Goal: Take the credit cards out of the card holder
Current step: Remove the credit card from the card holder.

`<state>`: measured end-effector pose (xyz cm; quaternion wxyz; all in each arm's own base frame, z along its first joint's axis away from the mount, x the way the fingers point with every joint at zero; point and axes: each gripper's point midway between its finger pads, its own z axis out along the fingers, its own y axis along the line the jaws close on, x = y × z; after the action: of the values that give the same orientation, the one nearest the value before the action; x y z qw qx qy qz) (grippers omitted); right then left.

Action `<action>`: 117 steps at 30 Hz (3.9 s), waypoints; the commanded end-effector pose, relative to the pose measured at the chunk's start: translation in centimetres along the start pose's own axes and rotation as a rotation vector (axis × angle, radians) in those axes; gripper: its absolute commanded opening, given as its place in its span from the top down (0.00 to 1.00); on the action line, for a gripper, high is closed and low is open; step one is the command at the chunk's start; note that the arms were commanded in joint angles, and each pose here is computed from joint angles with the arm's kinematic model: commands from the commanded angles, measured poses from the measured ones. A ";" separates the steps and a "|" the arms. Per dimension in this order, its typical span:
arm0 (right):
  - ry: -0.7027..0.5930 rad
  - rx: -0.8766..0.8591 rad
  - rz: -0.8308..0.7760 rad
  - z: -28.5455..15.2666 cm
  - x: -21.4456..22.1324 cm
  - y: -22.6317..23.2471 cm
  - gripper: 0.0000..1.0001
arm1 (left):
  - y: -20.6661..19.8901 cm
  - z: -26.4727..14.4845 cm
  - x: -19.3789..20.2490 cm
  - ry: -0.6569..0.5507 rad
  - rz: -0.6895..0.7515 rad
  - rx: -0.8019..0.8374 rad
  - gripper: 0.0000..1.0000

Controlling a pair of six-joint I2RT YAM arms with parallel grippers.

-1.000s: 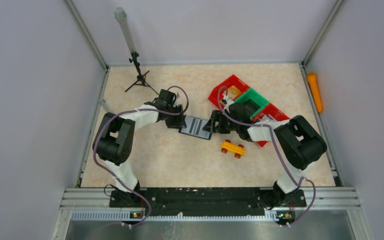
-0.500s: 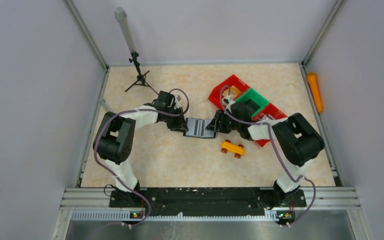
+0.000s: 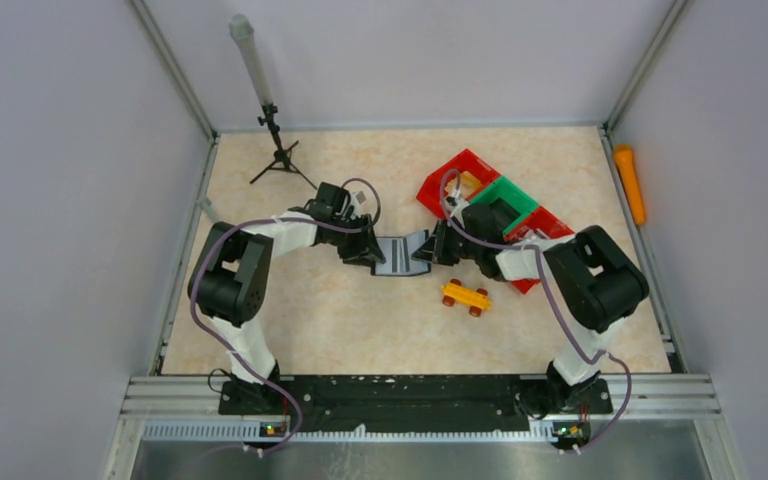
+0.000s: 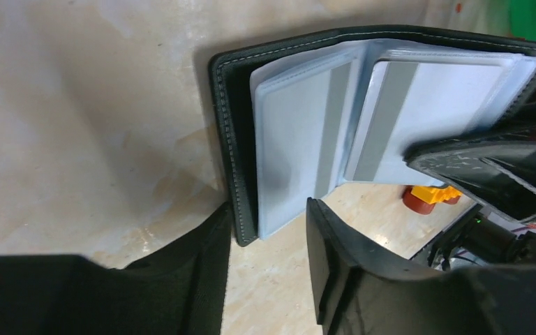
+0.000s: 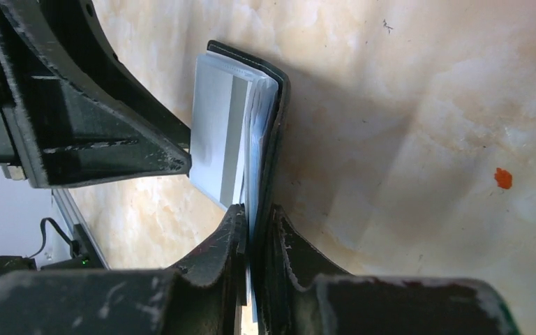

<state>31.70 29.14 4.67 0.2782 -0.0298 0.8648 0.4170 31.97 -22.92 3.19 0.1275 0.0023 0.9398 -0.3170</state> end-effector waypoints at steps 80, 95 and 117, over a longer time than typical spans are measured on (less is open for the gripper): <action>-0.294 -0.245 -0.302 -6.3 -3.8 8.0 0.85 | -14.4 -9.2 -1.3 -0.423 0.270 0.832 1.00; -0.336 -0.354 -0.243 -8.3 -4.6 8.3 0.82 | -16.1 -9.8 0.4 -0.387 0.371 0.883 1.00; -0.409 -0.391 -0.207 -10.3 -5.5 8.0 0.78 | -17.0 -10.9 1.2 -0.379 0.400 0.961 1.00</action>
<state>28.09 27.06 17.00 0.4337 -0.1001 0.6990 0.5596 28.11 -29.88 18.89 0.3182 0.1344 0.6707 -0.6563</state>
